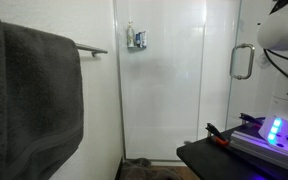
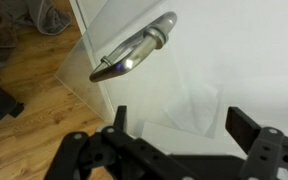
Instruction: Close the shower door
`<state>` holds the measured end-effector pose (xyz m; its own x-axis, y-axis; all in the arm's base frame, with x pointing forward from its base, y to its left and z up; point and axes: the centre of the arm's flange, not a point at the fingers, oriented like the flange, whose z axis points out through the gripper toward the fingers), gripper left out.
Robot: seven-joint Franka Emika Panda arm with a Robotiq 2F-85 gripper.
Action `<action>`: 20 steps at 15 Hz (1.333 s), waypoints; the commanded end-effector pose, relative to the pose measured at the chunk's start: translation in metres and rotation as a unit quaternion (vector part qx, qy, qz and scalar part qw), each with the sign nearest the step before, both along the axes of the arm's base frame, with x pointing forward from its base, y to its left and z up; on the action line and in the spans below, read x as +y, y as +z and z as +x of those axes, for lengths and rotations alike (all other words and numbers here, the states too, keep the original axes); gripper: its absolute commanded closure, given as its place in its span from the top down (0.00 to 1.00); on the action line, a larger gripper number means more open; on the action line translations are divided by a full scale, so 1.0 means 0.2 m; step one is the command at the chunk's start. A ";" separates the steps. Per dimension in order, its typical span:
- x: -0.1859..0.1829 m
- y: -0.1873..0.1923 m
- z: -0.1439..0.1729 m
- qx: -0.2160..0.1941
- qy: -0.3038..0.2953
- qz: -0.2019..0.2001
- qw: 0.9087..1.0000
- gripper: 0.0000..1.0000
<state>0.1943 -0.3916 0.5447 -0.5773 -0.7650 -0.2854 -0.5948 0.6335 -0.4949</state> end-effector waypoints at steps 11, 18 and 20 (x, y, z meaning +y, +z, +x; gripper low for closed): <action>-0.23 -0.19 0.34 0.073 0.073 0.081 0.991 1.00; -0.11 -0.24 0.41 0.055 0.018 0.049 0.997 1.00; -0.08 -0.30 0.49 0.068 0.007 0.038 0.997 1.00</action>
<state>0.2692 -0.4284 0.5066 -0.5660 -0.7637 -0.3105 -0.6853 0.6452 -0.3378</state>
